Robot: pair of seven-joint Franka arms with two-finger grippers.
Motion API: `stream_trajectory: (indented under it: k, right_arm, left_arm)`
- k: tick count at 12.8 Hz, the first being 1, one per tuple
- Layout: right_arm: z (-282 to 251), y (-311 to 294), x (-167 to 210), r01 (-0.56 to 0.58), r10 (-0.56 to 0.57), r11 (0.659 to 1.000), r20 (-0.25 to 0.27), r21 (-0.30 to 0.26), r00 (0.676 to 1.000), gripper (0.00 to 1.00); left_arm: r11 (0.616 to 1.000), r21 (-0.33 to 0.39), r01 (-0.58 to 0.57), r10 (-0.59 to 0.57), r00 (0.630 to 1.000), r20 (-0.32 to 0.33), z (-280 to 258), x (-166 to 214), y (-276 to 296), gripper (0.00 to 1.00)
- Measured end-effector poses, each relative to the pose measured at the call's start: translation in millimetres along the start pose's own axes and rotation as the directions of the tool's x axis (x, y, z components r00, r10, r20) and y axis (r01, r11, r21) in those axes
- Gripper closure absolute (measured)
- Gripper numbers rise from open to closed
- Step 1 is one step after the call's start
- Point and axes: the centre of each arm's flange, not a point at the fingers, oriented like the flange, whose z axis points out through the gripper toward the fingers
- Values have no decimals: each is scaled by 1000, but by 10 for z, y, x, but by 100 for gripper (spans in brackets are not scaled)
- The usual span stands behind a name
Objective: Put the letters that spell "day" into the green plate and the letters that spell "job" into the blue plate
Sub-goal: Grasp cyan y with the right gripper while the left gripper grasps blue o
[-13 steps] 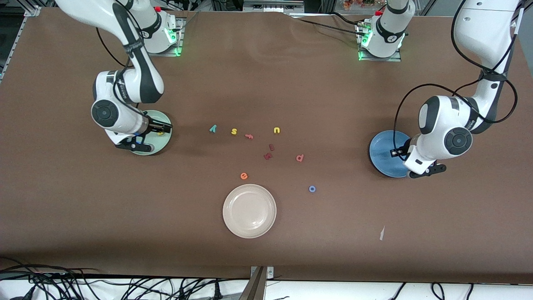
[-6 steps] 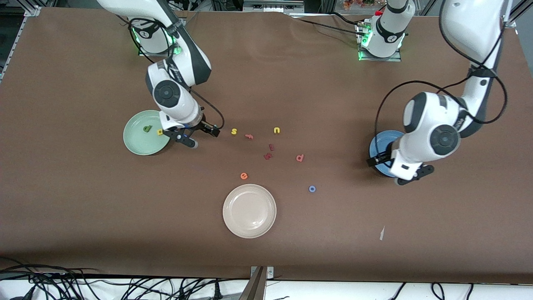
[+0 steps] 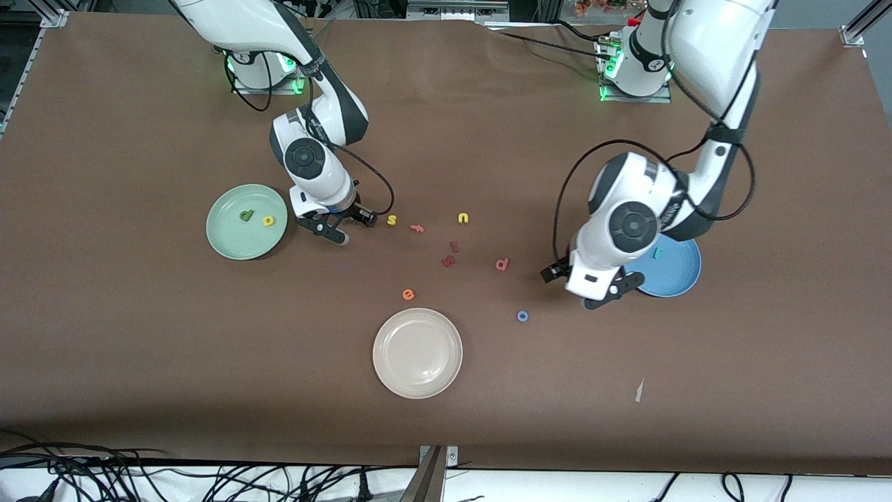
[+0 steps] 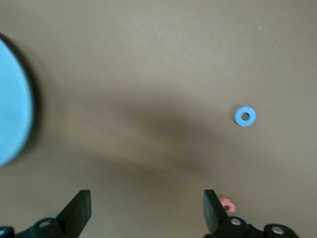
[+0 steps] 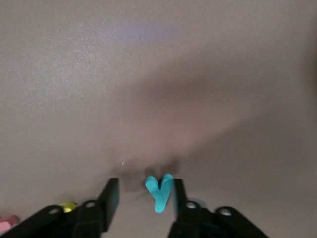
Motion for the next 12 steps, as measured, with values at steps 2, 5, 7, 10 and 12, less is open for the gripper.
stream_trajectory:
  k: [2,5,7,10,12]
  right_arm:
    - [14,3,1,-1,1,1000,0,-1,1000,59]
    - [16,7,3,-2,2,1000,0,-1,1000,64]
    - [16,8,3,-2,2,1000,1,-2,1000,63]
    - [25,17,-4,-2,2,1000,6,-9,1000,61]
    - [40,30,-17,0,1,1000,16,-23,1000,60]
  left_arm:
    - [1000,-16,0,0,1000,-7,118,31,243,0]
    - [998,-55,-19,18,999,-27,218,212,496,0]
    - [990,-82,-114,110,992,-55,354,281,606,0]
    - [966,-79,-247,241,968,-70,651,337,638,0]
    - [955,-70,-288,283,957,-66,778,353,639,1]
